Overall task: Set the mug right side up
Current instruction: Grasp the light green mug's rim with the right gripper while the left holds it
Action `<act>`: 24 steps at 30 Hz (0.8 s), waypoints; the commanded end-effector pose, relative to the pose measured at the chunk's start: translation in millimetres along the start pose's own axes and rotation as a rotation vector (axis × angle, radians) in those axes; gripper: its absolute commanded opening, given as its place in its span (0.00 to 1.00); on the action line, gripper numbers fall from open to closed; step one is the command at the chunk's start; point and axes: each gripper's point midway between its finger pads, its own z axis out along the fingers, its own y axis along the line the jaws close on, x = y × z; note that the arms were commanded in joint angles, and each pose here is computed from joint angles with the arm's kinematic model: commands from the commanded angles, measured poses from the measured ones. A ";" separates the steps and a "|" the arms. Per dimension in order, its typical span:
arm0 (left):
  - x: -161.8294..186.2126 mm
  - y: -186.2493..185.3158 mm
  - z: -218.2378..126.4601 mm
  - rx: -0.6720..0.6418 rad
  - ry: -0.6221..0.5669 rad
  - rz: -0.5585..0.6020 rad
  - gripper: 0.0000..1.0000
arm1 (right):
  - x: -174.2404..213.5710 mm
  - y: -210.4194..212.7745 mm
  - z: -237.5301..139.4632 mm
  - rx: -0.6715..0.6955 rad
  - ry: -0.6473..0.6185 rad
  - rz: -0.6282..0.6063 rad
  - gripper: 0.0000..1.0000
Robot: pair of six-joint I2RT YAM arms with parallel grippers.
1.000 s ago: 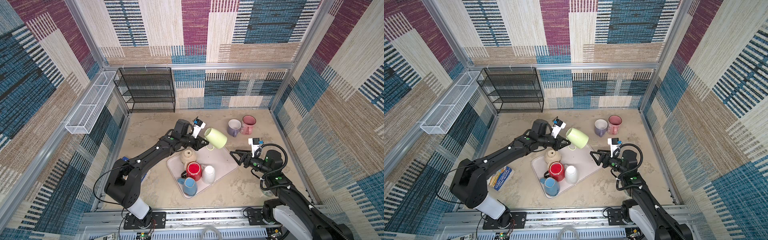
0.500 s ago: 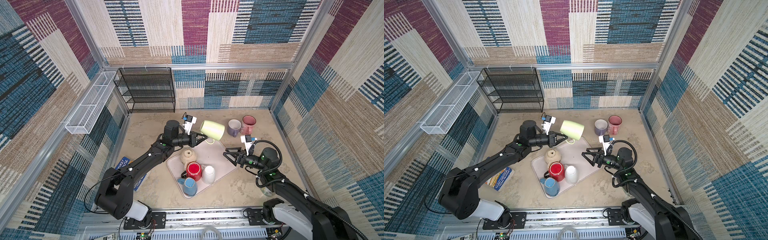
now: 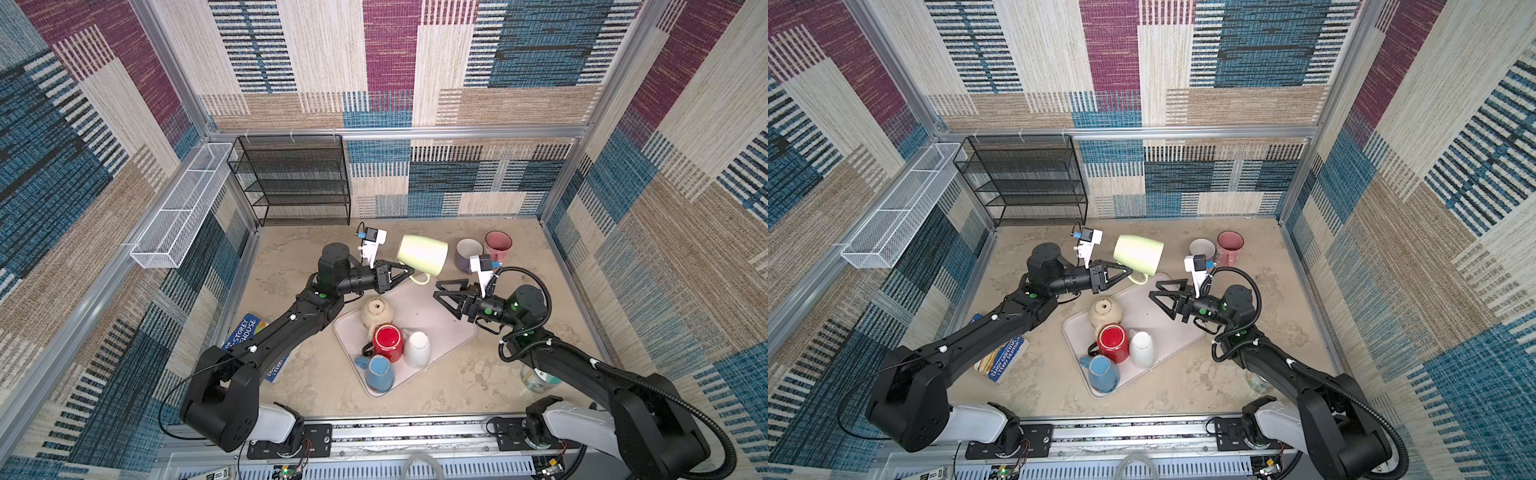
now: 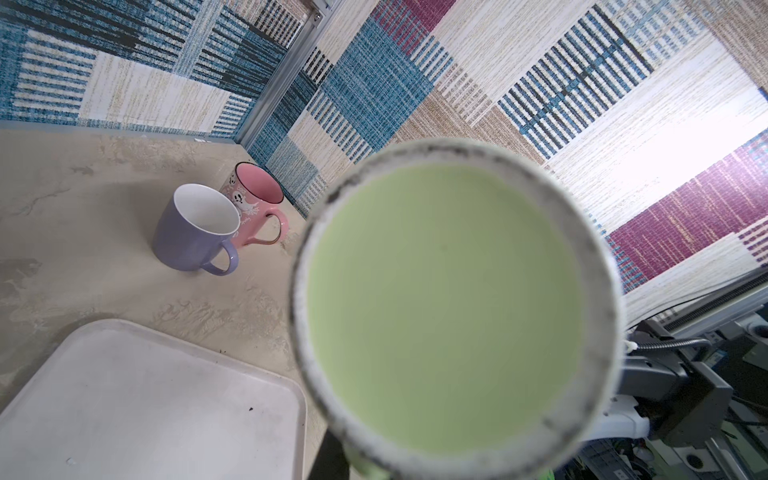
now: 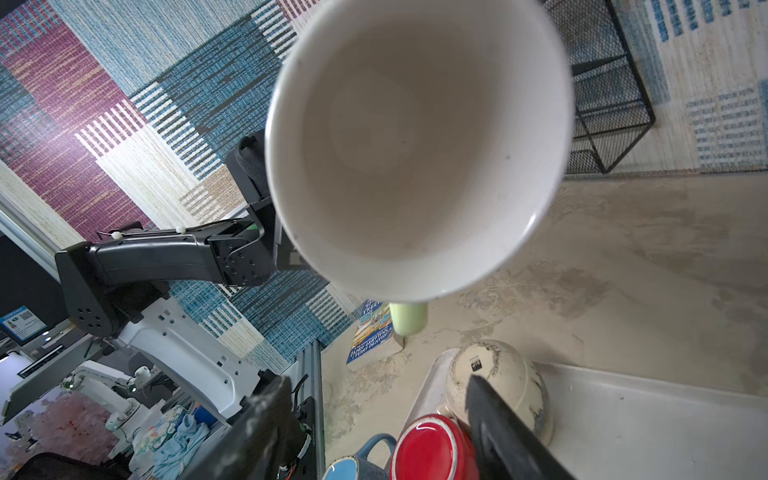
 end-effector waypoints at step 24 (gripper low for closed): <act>-21.4 -24.6 1.4 0.147 -0.100 0.048 0.00 | -41.9 1.4 32.7 -0.062 -0.118 -0.045 0.47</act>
